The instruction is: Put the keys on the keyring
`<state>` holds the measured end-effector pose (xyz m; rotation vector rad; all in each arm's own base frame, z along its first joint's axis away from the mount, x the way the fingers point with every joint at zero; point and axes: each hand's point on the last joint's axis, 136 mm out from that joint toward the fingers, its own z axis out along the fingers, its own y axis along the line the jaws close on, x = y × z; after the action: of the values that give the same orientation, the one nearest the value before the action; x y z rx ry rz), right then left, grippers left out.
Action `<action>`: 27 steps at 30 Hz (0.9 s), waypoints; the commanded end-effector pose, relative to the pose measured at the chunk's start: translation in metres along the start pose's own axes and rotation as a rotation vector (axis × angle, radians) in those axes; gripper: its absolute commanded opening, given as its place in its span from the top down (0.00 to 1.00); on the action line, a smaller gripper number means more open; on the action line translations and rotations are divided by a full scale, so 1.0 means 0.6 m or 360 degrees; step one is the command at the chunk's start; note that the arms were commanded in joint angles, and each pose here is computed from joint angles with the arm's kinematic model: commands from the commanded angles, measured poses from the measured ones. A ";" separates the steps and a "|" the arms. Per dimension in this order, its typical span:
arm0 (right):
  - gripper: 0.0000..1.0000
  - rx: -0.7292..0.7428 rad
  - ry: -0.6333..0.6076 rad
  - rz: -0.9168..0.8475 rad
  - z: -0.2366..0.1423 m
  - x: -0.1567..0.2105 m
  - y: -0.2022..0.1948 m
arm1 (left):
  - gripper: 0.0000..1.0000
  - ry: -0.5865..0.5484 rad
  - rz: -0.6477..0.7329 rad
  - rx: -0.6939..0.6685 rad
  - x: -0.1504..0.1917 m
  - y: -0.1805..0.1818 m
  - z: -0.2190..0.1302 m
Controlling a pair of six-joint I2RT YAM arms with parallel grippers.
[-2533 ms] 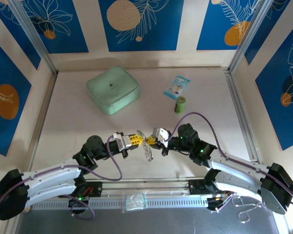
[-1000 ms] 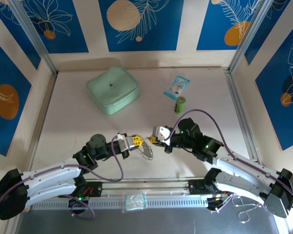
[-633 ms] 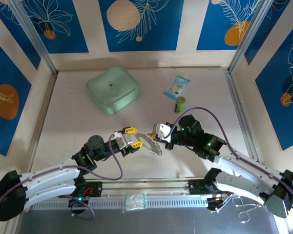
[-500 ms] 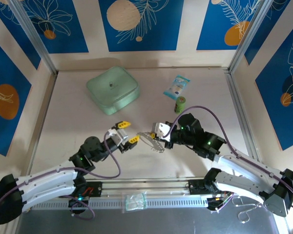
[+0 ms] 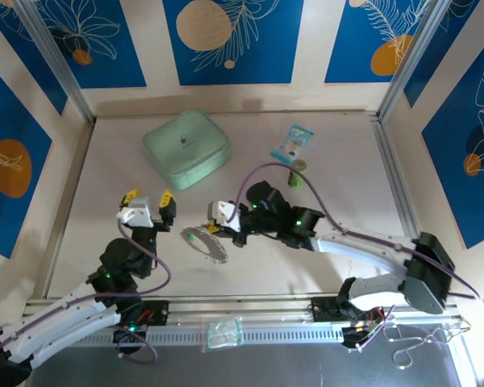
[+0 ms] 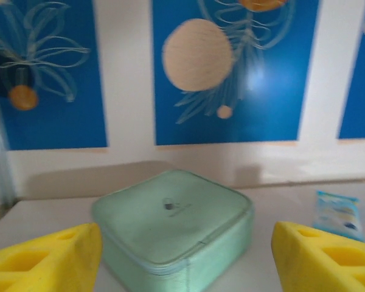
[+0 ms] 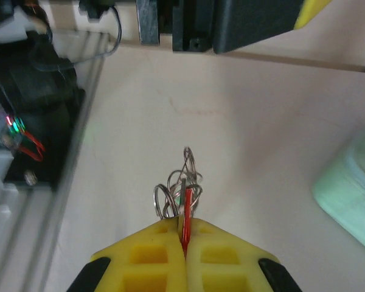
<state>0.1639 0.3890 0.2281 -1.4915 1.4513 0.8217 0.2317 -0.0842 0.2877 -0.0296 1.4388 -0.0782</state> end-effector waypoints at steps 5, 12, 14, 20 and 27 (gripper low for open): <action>1.00 -0.0134 -0.0148 0.0433 0.082 -0.015 -0.026 | 0.28 0.0073 -0.0031 -0.0392 -0.002 0.085 -0.019; 1.00 0.0092 0.0398 0.0186 0.068 0.133 -0.071 | 0.28 0.0129 -0.0006 -0.0387 0.013 0.085 -0.020; 1.00 0.0126 0.0554 0.0110 0.050 0.172 -0.081 | 0.28 0.0141 0.0011 -0.0384 0.017 0.083 -0.018; 1.00 0.0107 0.0999 -0.0109 0.002 0.278 -0.086 | 0.28 0.0175 0.0056 -0.0372 0.030 0.074 -0.012; 1.00 0.0065 0.1271 -0.0181 -0.037 0.320 -0.083 | 0.27 0.0239 0.0142 -0.0341 0.053 0.062 -0.002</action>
<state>0.2281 0.3015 0.0700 -1.8643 1.8911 0.1984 0.2339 -0.0498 0.2489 -0.1284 1.5911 0.1552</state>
